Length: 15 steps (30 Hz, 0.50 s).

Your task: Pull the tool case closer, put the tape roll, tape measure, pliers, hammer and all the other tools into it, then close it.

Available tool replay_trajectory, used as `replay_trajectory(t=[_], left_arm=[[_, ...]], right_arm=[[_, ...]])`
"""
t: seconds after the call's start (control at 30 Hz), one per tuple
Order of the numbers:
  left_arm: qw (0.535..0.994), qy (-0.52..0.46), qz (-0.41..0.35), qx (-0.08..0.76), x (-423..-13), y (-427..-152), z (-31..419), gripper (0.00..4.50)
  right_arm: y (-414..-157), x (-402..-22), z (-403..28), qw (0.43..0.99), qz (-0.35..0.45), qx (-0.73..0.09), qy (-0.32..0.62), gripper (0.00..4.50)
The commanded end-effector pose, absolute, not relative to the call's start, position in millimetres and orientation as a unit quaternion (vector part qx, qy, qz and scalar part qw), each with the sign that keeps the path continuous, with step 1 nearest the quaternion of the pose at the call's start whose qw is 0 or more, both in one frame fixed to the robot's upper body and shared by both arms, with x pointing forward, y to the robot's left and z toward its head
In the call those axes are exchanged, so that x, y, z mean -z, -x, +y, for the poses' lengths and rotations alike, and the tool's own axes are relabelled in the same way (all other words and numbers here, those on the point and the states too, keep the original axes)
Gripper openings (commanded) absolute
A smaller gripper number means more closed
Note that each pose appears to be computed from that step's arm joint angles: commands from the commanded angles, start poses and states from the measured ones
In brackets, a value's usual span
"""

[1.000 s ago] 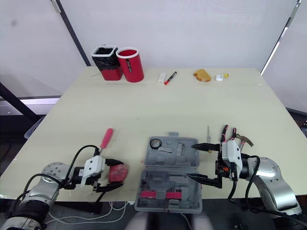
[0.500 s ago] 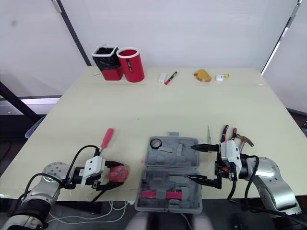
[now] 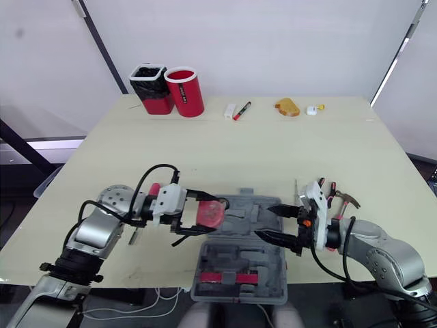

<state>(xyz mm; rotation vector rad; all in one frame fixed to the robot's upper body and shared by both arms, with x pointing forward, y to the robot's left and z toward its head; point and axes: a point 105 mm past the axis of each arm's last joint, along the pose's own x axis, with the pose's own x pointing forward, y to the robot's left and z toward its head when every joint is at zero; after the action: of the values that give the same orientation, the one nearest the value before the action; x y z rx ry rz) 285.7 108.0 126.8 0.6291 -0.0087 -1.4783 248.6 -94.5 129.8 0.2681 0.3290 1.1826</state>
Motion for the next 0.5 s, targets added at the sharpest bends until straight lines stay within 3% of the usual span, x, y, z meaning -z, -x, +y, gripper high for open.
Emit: replay_trajectory(t=[0.03,0.43,0.47,0.5], left_arm=[[0.687,-0.299,-0.050,0.660,-139.4,-285.7,86.9,3.02],[0.672,-0.321,-0.123,0.655,-135.4,-287.8,51.5,3.02],[0.672,-0.321,-0.125,0.656,-135.5,-287.6,51.4,3.02],[0.671,-0.320,-0.129,0.657,-136.2,-286.9,50.9,3.02]], right_arm=[[-257.4,-147.2,-85.2,0.823,0.140,-0.527,-0.157,4.50],[-251.2,-143.8,-56.0,0.791,0.225,-0.507,-0.257,4.50],[-251.5,-143.0,-56.2,0.793,0.228,-0.504,-0.255,3.98],[-253.4,-142.3,-57.3,0.795,0.230,-0.497,-0.260,3.79]])
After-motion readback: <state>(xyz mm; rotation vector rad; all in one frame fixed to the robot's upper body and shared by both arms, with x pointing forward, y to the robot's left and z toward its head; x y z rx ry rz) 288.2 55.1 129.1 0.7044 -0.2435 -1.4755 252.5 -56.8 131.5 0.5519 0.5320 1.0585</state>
